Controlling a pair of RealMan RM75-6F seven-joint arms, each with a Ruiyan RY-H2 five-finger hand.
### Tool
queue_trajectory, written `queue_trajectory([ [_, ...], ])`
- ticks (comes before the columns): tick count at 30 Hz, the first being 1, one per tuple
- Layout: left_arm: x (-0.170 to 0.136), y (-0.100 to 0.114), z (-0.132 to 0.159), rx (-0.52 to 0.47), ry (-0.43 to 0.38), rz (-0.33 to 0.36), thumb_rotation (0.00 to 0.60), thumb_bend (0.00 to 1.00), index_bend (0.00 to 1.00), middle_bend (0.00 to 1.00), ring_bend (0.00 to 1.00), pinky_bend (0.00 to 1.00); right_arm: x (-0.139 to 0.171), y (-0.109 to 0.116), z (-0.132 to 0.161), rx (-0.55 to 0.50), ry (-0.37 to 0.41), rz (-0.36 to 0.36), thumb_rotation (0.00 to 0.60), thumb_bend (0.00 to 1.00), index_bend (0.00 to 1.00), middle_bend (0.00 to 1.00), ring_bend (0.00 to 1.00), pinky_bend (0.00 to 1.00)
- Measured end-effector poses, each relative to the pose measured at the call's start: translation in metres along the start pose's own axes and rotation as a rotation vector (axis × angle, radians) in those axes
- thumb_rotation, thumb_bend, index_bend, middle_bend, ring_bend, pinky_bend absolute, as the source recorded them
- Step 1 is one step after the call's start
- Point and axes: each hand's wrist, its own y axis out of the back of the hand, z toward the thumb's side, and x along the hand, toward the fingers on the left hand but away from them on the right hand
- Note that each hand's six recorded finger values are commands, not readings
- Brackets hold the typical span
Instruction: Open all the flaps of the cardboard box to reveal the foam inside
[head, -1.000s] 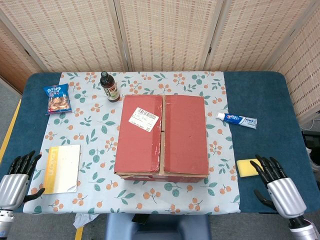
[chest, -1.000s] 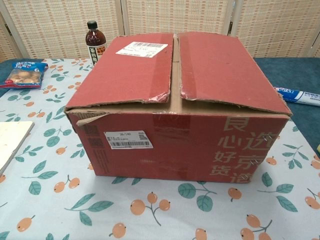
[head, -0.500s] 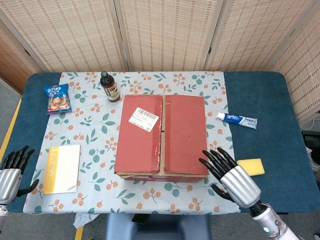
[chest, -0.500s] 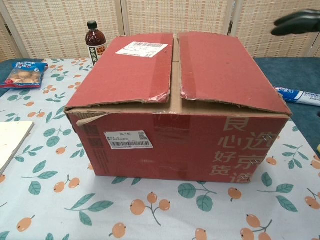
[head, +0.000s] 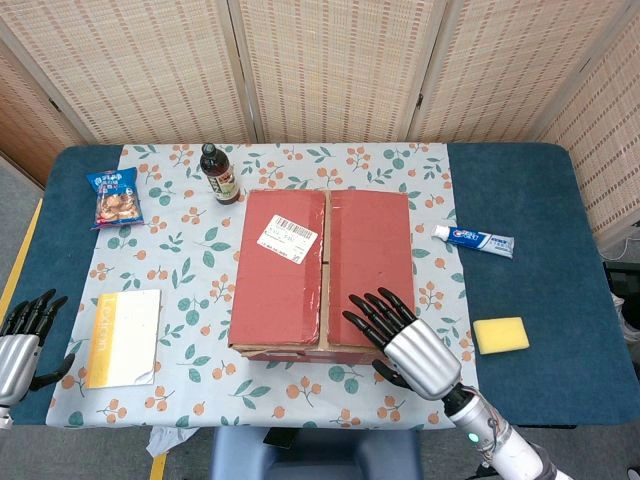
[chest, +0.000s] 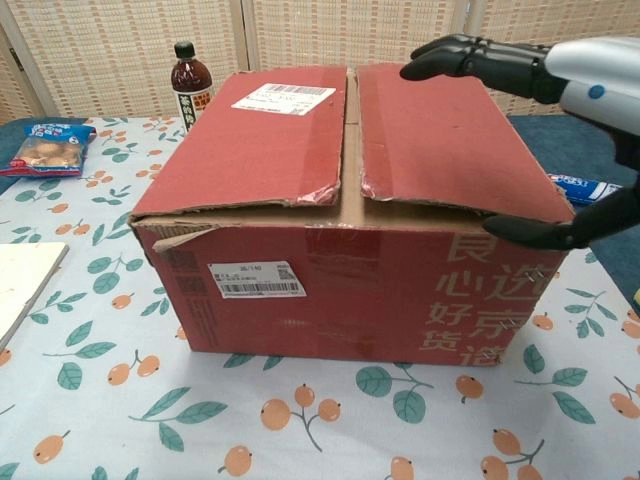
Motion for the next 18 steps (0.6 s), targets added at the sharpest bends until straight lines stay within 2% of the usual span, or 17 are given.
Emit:
queue_trajectory([
  [6, 0.001, 0.002, -0.005, -0.024, 0.007, -0.002, 0.6, 0.38, 0.0, 0.0, 0.0, 0.0, -0.017, -0.006, 0.002, 0.03, -0.012, -0.025, 0.6, 0.38, 0.0, 0.0, 0.0, 0.0],
  [18, 0.001, 0.01, -0.013, -0.046, 0.014, 0.011, 0.6, 0.38, 0.0, 0.0, 0.0, 0.0, -0.048, -0.018, 0.013, 0.043, -0.019, -0.021, 0.6, 0.38, 0.0, 0.0, 0.0, 0.0],
])
